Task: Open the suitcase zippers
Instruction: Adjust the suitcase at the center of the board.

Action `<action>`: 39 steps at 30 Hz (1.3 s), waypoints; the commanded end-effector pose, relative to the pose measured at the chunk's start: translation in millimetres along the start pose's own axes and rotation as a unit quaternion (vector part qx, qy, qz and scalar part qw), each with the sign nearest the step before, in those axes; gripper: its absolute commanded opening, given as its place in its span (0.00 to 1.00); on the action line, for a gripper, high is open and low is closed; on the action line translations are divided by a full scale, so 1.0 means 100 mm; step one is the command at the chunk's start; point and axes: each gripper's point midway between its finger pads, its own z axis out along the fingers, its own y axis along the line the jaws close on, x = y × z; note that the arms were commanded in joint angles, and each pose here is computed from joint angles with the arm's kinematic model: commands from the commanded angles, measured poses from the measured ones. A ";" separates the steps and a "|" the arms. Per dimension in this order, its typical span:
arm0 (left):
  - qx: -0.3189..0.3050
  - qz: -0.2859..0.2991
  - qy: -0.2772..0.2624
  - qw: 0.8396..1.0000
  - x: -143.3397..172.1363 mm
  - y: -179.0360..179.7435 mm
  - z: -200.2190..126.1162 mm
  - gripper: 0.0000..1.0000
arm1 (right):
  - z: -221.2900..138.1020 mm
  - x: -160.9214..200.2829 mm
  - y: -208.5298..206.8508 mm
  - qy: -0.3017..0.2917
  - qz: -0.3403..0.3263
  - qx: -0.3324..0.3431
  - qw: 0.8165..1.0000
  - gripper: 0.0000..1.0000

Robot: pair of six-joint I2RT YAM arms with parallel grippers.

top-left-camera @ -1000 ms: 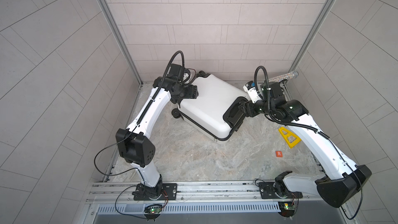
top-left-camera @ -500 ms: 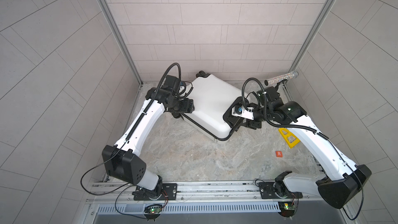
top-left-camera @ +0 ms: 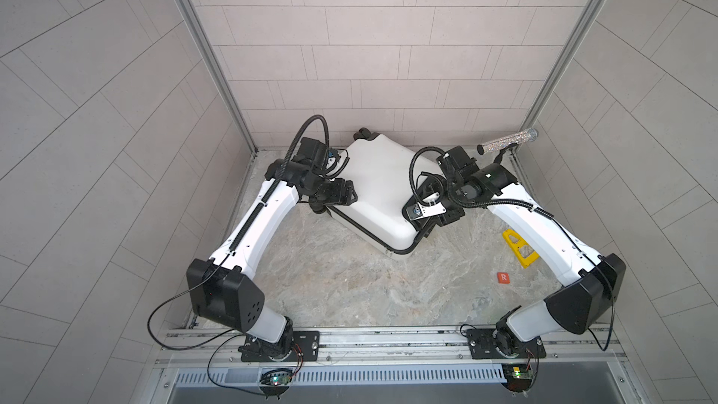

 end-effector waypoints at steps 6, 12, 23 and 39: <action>0.003 0.002 -0.028 1.000 -0.21 -0.03 -0.05 0.79 | 0.12 0.09 0.02 0.016 -0.047 -0.039 0.998 0.68; -0.005 0.007 -0.033 0.999 -0.32 -0.02 -0.02 0.79 | 0.12 0.09 -0.02 0.002 -0.033 -0.070 0.997 0.67; -0.010 0.022 -0.037 0.999 -0.51 -0.02 0.04 0.79 | 0.14 0.36 0.28 0.029 0.009 -0.100 0.995 0.65; -0.014 0.043 -0.051 0.998 -0.71 -0.06 -0.03 0.79 | 0.49 0.08 0.27 0.001 -0.034 -0.138 0.990 0.54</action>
